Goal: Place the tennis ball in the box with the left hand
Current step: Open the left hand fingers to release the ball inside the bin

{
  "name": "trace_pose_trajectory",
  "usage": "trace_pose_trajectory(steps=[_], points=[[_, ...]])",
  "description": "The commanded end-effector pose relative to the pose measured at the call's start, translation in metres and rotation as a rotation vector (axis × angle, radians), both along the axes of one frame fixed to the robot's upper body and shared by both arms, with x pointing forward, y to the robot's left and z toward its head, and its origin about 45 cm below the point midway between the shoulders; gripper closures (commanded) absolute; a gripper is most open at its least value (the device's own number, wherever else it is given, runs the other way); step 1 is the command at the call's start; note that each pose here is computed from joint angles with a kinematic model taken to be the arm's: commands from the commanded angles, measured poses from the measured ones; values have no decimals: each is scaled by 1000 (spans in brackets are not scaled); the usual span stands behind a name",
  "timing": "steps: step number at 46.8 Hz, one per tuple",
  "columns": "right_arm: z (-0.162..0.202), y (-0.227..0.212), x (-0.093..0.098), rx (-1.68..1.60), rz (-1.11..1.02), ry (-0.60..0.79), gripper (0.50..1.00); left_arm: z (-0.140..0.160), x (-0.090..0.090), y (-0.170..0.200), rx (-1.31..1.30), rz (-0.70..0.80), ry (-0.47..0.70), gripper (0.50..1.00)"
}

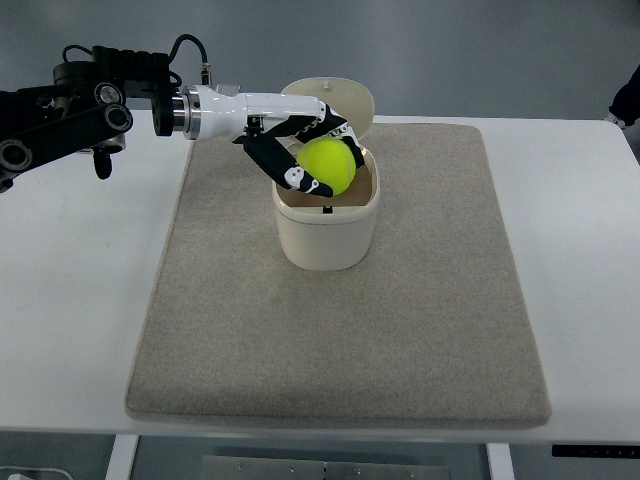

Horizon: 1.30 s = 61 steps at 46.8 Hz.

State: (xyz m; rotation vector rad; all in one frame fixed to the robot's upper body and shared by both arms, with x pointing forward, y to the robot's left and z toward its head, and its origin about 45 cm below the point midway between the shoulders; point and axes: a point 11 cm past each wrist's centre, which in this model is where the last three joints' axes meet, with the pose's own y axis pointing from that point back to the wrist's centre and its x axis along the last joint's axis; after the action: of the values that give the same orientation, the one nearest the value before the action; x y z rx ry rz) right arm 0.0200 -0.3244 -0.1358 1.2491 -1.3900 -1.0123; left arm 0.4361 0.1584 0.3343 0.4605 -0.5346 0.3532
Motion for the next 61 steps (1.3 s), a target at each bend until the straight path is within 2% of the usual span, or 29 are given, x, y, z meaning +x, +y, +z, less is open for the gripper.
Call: trace_pose_trajectory(steps=[1, 16, 19, 22, 27, 38, 43, 50, 56, 61], points=[[0, 0, 0, 0, 0, 0, 562, 0, 3, 2, 0, 15, -9, 1000], [0, 0, 0, 0, 0, 0, 562, 0, 3, 2, -4, 15, -7, 1000], [0, 0, 0, 0, 0, 0, 562, 1, 3, 1, -7, 16, -10, 956], [0, 0, 0, 0, 0, 0, 562, 1, 3, 1, -7, 17, -11, 941], [0, 0, 0, 0, 0, 0, 562, 1, 3, 1, -7, 16, -11, 881], [0, 0, 0, 0, 0, 0, 562, 1, 2, -1, -8, 11, -12, 859], [0, 0, 0, 0, 0, 0, 562, 2, 3, -1, -10, 15, -19, 772], [0, 0, 0, 0, 0, 0, 562, 2, 3, -1, -11, 18, -20, 763], [0, 0, 0, 0, 0, 0, 562, 2, 2, -2, -17, 14, -16, 682], [0, 0, 0, 0, 0, 0, 562, 2, 2, -3, -18, 13, -15, 664]])
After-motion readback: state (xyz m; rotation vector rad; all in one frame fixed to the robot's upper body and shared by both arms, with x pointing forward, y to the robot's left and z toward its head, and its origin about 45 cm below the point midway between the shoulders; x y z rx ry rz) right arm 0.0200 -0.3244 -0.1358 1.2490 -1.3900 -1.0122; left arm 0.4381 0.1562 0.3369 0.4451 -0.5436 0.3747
